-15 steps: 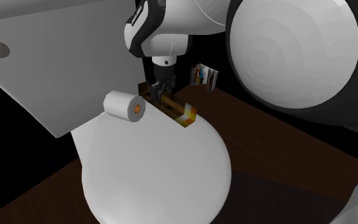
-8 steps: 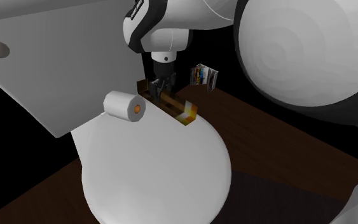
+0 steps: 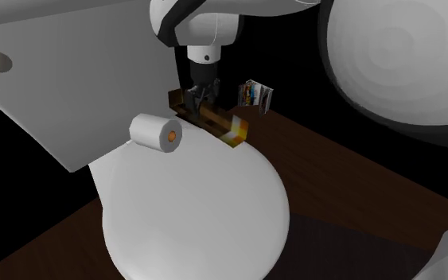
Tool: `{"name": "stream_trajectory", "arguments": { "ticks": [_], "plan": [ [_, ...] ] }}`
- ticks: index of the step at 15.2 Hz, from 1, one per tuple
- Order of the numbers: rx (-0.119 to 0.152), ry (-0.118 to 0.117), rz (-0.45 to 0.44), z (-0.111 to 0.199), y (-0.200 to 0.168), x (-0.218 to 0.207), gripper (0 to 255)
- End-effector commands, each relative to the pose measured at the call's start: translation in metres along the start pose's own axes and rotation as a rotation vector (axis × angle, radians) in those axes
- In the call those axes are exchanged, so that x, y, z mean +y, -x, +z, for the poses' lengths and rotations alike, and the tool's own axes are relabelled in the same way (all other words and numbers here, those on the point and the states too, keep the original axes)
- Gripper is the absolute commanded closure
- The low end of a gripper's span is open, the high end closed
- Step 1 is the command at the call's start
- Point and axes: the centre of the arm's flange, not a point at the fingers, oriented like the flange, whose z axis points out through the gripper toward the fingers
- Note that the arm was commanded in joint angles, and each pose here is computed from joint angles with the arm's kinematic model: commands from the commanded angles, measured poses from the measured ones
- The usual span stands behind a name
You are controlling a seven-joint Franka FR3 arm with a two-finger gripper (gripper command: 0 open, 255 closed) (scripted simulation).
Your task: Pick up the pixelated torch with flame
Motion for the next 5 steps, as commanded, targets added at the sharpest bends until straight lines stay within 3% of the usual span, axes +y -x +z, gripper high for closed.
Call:
{"name": "stream_trajectory", "arguments": {
  "ticks": [1,5],
  "plan": [
    [0.001,0.0,0.0,-0.012,0.0,-0.002,255],
    [0.001,0.0,0.0,-0.023,0.0,-0.004,255]
  ]
}}
